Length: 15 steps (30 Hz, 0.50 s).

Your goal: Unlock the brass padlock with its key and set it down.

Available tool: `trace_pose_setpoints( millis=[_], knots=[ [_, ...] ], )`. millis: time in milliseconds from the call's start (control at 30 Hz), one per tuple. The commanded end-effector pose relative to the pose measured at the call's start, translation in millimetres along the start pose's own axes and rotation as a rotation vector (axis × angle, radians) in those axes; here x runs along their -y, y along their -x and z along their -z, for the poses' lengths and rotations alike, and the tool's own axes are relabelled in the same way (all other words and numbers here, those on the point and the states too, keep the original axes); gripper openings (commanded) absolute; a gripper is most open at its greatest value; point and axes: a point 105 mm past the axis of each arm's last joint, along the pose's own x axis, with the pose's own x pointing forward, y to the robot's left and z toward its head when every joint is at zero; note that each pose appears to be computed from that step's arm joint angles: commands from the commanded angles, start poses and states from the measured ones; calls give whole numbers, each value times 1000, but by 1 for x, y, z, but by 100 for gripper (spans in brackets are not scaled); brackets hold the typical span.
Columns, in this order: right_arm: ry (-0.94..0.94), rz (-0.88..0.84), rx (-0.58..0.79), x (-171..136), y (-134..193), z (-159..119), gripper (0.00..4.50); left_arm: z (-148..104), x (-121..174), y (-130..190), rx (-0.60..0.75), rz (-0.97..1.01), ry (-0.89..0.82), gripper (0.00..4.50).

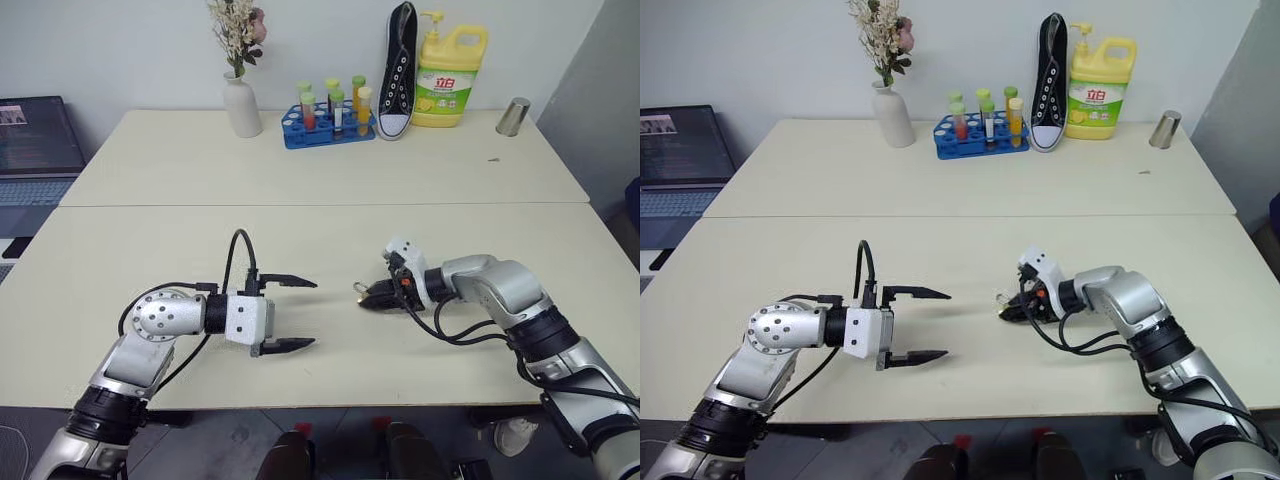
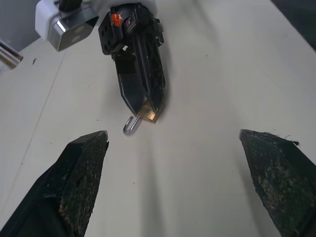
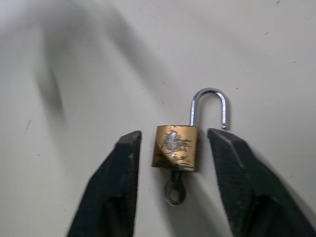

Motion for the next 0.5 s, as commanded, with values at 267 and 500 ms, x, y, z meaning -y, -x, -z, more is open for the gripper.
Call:
trace_pose_setpoints(
  millis=[267,500],
  knots=[
    [313,142,150,-28,69,-13,441,12,-16,5,-143,-87,134,450],
    [374,156,148,-60,92,7,441,8,-12,10,-132,-34,115,450]
  ],
)
